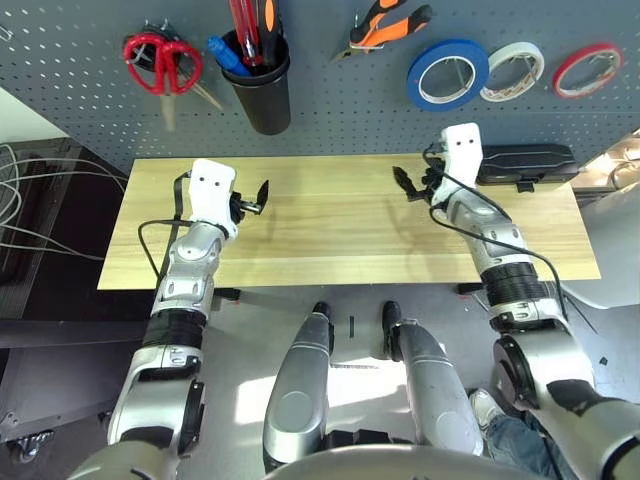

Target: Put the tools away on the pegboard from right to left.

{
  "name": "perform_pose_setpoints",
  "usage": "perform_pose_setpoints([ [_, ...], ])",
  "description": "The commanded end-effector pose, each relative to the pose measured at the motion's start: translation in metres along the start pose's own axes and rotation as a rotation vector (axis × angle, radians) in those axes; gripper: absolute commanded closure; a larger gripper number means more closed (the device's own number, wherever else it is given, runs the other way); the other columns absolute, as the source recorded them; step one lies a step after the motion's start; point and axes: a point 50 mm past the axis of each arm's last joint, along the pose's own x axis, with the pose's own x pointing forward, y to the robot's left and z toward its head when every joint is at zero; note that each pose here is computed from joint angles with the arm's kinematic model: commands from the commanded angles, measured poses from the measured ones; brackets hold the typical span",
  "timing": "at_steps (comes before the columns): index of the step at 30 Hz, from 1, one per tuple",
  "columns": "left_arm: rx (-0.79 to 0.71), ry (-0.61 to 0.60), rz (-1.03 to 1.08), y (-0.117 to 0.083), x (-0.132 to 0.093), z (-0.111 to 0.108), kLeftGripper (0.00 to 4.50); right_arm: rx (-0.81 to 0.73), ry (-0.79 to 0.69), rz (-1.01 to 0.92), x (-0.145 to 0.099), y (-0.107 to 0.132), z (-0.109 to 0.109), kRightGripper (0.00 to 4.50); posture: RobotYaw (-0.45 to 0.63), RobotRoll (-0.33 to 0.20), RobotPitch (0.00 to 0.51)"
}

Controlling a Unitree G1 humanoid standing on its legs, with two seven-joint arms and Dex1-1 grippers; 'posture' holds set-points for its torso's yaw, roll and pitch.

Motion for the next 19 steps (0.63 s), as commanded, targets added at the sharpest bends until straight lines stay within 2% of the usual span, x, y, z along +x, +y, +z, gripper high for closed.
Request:
perform_pose_setpoints([
  [1,-0.011,0.052,-0.037,-0.006,-0.001,-0.008,0.04,0.015,0.042,-0.051,-0.005,-0.013,-0.012,0.00,0.11,0.000,0.427],
  [10,-0.034,0.077,-0.054,-0.011,0.001,-0.006,0.04,-0.020,0.083,-0.103,-0.024,-0.036,-0.022,0.00,0.05,0.000,0.485],
  [16,-0.044,0.078,-0.064,-0.013,0.004,-0.004,0.04,-0.047,0.092,-0.117,-0.031,-0.047,-0.021,0.00,0.04,0.000,0.493],
  [19,-0.053,0.078,-0.054,-0.013,0.005,-0.004,0.04,-0.056,0.096,-0.119,-0.031,-0.051,-0.020,0.00,0.03,0.000,0.476],
])
